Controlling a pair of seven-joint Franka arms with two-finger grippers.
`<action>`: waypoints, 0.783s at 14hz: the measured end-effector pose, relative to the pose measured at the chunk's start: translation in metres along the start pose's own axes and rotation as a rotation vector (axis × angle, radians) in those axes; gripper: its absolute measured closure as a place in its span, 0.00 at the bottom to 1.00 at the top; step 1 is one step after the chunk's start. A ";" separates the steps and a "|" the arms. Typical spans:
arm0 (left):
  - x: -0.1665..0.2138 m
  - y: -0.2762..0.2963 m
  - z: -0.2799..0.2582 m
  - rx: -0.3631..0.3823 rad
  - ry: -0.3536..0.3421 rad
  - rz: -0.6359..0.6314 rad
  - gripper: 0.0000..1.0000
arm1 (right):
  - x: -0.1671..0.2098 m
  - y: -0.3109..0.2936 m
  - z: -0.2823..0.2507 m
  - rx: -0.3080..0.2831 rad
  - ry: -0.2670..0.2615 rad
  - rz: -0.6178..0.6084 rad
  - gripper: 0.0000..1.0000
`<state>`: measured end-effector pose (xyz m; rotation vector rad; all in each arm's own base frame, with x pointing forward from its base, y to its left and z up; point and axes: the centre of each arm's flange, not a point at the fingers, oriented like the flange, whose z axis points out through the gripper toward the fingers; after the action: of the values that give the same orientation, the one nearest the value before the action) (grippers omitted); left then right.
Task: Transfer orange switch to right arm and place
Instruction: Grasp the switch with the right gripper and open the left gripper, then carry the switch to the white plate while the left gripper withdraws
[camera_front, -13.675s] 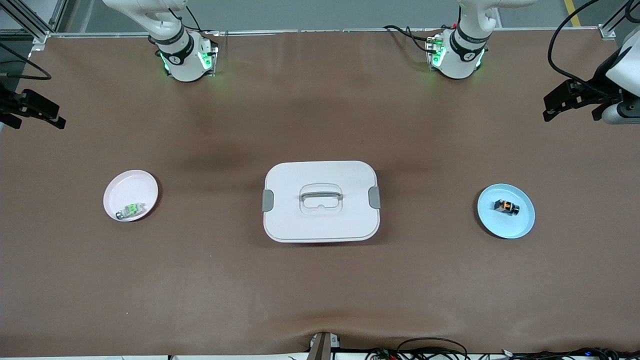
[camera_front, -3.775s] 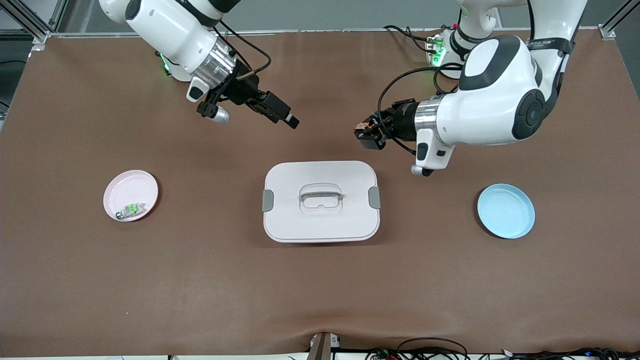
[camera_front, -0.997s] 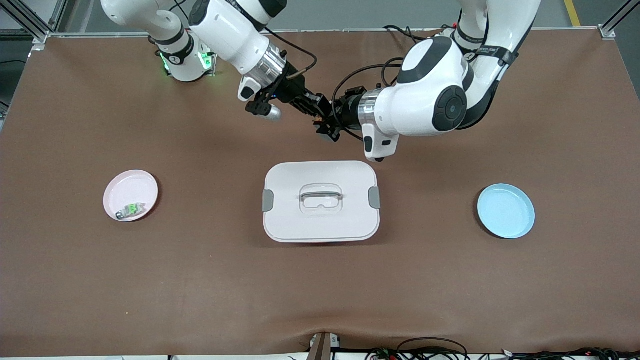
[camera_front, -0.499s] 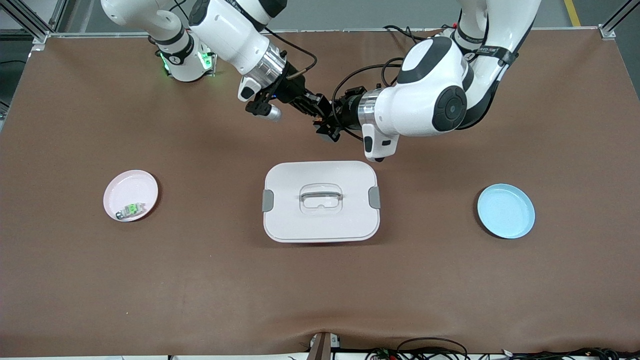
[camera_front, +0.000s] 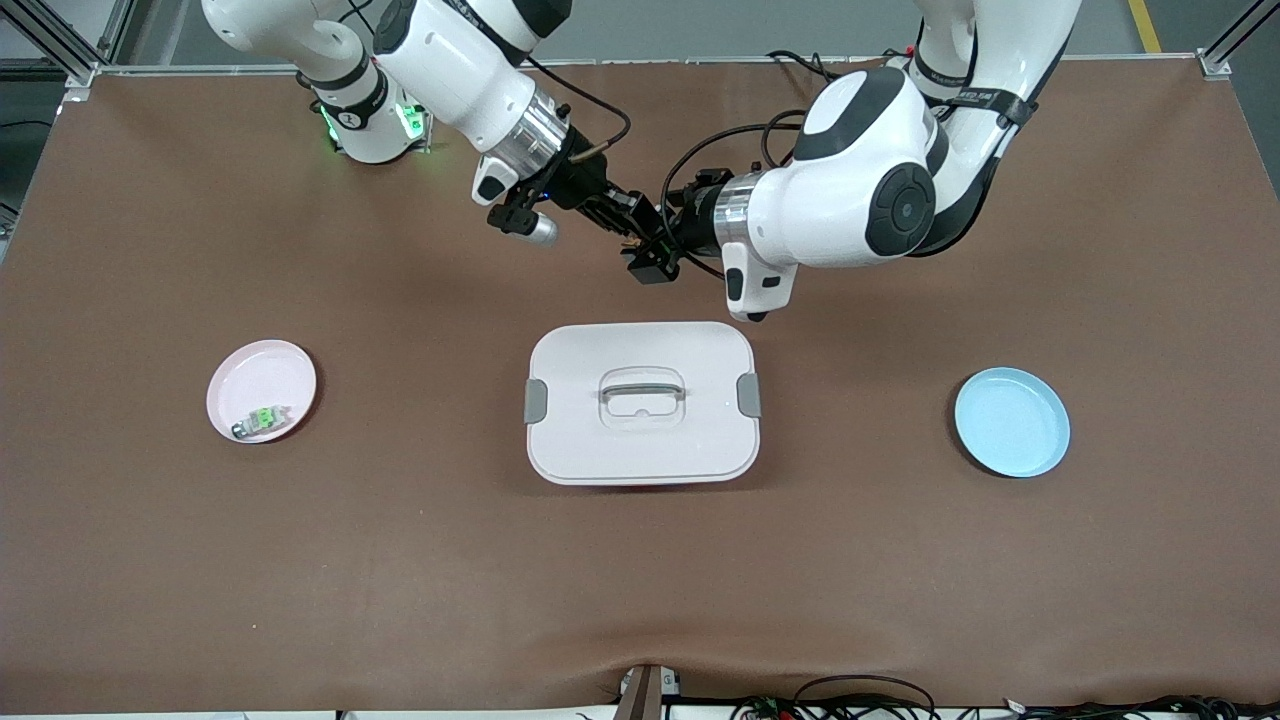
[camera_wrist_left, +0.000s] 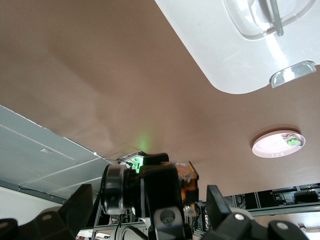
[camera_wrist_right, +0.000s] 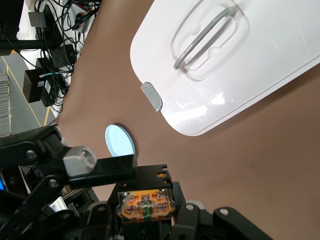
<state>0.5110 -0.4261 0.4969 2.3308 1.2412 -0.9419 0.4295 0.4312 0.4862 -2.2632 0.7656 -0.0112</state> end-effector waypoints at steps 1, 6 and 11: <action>-0.001 0.001 -0.003 -0.005 0.005 0.004 0.00 | 0.000 0.000 0.000 -0.006 -0.004 0.001 0.59; 0.003 0.006 -0.032 -0.054 0.087 0.035 0.00 | 0.031 -0.001 -0.027 -0.066 -0.043 0.007 0.59; 0.026 0.004 -0.071 -0.077 0.254 0.052 0.00 | 0.073 -0.002 -0.082 -0.198 -0.076 -0.154 0.59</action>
<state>0.5526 -0.3723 0.5299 2.4652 1.2782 -0.5832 0.4721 0.3410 0.5317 -2.4906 0.5726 0.0817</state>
